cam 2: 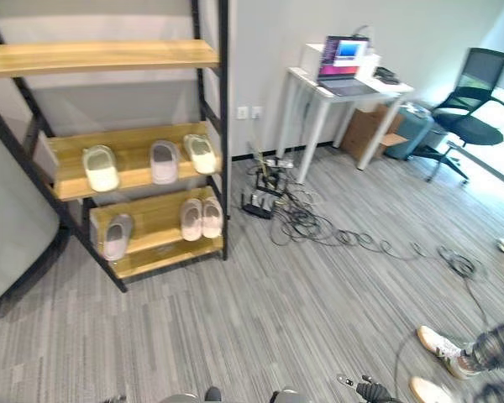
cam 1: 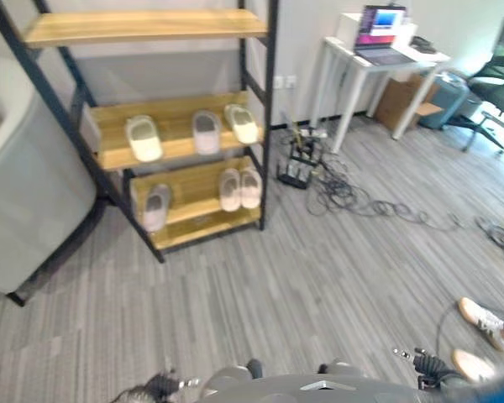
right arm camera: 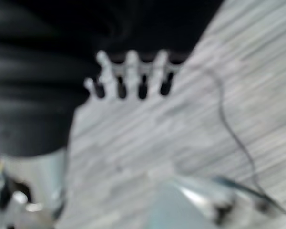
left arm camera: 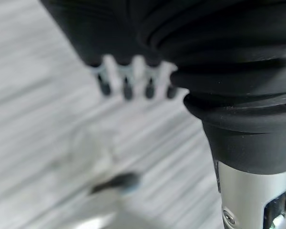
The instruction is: Arrange the slippers neatly on the shoe rack.
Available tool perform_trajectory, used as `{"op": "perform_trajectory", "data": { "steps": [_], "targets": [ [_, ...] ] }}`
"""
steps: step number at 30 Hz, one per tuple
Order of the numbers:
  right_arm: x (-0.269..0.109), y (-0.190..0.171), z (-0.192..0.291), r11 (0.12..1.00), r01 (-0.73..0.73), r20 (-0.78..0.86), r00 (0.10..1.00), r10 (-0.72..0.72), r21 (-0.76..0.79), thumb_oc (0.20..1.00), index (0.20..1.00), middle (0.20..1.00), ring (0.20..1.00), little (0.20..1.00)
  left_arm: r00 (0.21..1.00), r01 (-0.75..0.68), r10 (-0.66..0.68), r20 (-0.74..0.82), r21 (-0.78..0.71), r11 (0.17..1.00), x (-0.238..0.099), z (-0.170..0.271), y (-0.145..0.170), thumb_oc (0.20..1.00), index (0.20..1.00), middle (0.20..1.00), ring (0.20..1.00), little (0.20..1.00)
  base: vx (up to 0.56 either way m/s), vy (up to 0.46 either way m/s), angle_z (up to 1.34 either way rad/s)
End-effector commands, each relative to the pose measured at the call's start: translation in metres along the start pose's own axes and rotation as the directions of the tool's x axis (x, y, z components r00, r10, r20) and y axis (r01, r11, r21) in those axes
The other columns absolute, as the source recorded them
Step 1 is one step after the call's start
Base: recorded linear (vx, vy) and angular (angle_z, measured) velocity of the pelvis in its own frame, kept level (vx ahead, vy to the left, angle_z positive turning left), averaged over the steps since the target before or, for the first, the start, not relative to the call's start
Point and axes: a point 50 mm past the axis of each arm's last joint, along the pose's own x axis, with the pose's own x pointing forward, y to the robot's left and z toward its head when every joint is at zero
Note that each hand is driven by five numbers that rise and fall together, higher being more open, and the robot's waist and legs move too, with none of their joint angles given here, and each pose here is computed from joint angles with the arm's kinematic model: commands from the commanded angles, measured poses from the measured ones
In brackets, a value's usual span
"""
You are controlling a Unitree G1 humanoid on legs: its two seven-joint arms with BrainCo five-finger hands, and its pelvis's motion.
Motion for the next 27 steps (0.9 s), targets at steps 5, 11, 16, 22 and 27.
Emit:
{"op": "perform_trajectory", "data": {
  "steps": [5,11,16,22,27],
  "targets": [
    [0.0,-0.007,0.017,0.999,0.02,0.072,0.997,-0.018,-0.037,1.0,1.0,1.0,1.0,1.0,0.997,-0.063,0.061,0.048,0.039,0.997,-0.002,0.004,0.015,1.0,1.0,1.0,1.0,1.0,0.21,-0.181,1.29],
    [0.001,-0.008,0.035,0.998,0.051,0.136,0.99,-0.046,-0.036,1.0,1.0,1.0,1.0,1.0,0.991,-0.094,0.084,0.1,0.096,0.991,0.001,0.025,0.014,1.0,1.0,1.0,1.0,1.0,0.14,-0.098,1.43],
    [0.002,0.005,0.045,0.99,0.028,0.166,0.986,-0.004,-0.141,1.0,1.0,1.0,1.0,1.0,0.993,-0.115,0.111,0.037,0.111,0.987,-0.001,0.005,0.016,1.0,1.0,1.0,1.0,1.0,0.15,0.098,0.59],
    [0.002,0.021,0.049,0.976,-0.01,0.192,0.98,0.053,-0.22,1.0,1.0,1.0,1.0,1.0,0.992,-0.113,0.119,-0.038,0.141,0.984,-0.004,-0.014,0.017,1.0,1.0,1.0,1.0,1.0,0.17,0.192,-0.13],
    [0.003,0.025,0.029,0.979,-0.051,0.116,0.99,0.075,-0.195,1.0,1.0,1.0,1.0,1.0,0.992,-0.097,0.105,-0.071,0.106,0.99,-0.006,-0.025,0.013,1.0,1.0,1.0,1.0,1.0,0.2,0.363,-0.31]
  ]
}}
